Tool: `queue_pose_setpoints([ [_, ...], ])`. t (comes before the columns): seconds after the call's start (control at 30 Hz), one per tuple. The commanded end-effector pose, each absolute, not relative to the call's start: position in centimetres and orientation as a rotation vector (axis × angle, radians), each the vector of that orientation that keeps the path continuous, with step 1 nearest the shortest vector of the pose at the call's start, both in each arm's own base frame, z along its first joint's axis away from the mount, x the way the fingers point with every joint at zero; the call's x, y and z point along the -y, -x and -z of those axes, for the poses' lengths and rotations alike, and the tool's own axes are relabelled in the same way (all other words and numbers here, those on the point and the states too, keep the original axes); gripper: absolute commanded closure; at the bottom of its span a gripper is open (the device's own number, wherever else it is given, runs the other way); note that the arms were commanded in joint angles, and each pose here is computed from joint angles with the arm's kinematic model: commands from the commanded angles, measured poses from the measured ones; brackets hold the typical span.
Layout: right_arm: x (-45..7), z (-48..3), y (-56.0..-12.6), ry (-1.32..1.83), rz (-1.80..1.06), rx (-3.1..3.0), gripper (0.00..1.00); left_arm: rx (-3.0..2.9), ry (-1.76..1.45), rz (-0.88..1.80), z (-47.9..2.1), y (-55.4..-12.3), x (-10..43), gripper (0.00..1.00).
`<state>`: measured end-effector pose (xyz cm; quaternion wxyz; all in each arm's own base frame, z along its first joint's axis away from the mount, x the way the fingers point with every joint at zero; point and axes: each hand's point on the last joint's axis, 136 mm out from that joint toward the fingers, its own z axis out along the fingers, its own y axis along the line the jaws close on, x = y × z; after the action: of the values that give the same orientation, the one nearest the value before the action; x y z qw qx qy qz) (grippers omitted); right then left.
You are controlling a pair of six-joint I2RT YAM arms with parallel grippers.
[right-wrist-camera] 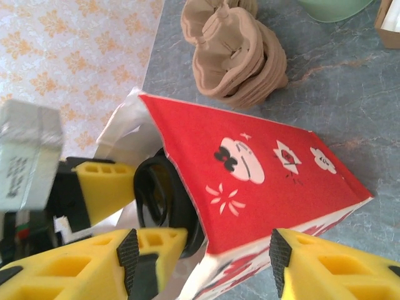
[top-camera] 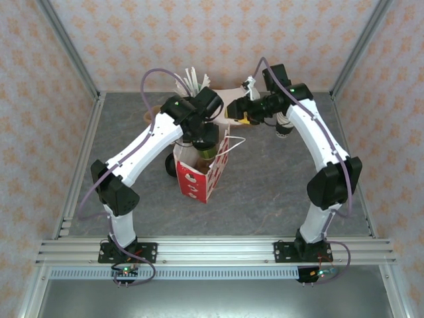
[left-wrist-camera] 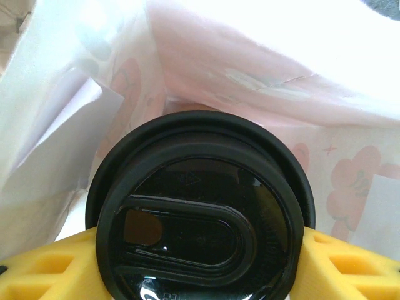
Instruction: Pack the takeout coffee
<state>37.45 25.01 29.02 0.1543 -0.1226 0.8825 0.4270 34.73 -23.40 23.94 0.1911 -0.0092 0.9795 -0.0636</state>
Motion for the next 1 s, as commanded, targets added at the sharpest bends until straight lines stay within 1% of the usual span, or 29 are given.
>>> queue_pose_setpoints([
  [0.0, -25.0, -29.0, -38.7, 0.375, -1.185, -2.513, 0.39, -2.716, -0.002, 0.2, -24.7, -35.5, 23.7, 0.37],
  [0.27, -26.5, -28.5, -39.5, 0.451, -1.223, -2.489, 0.4, -2.737, -0.051, 0.185, -24.0, -35.2, 23.7, 0.37],
  [0.53, -28.4, -28.8, -38.8, 0.53, -1.298, -2.46, 0.44, -2.745, -0.064, 0.169, -23.9, -34.7, 23.2, 0.37],
  [0.77, -29.6, -27.8, -38.6, 0.589, -1.263, -2.474, 0.47, -2.751, -0.064, 0.188, -24.0, -33.9, 22.9, 0.37],
  [0.87, -29.9, -28.0, -39.0, 0.61, -1.277, -2.453, 0.52, -2.755, -0.061, 0.199, -24.0, -33.3, 22.6, 0.37],
  [0.97, -30.5, -27.9, -39.2, 0.653, -1.296, -2.429, 0.62, -2.757, -0.054, 0.219, -24.0, -32.5, 22.3, 0.38],
])
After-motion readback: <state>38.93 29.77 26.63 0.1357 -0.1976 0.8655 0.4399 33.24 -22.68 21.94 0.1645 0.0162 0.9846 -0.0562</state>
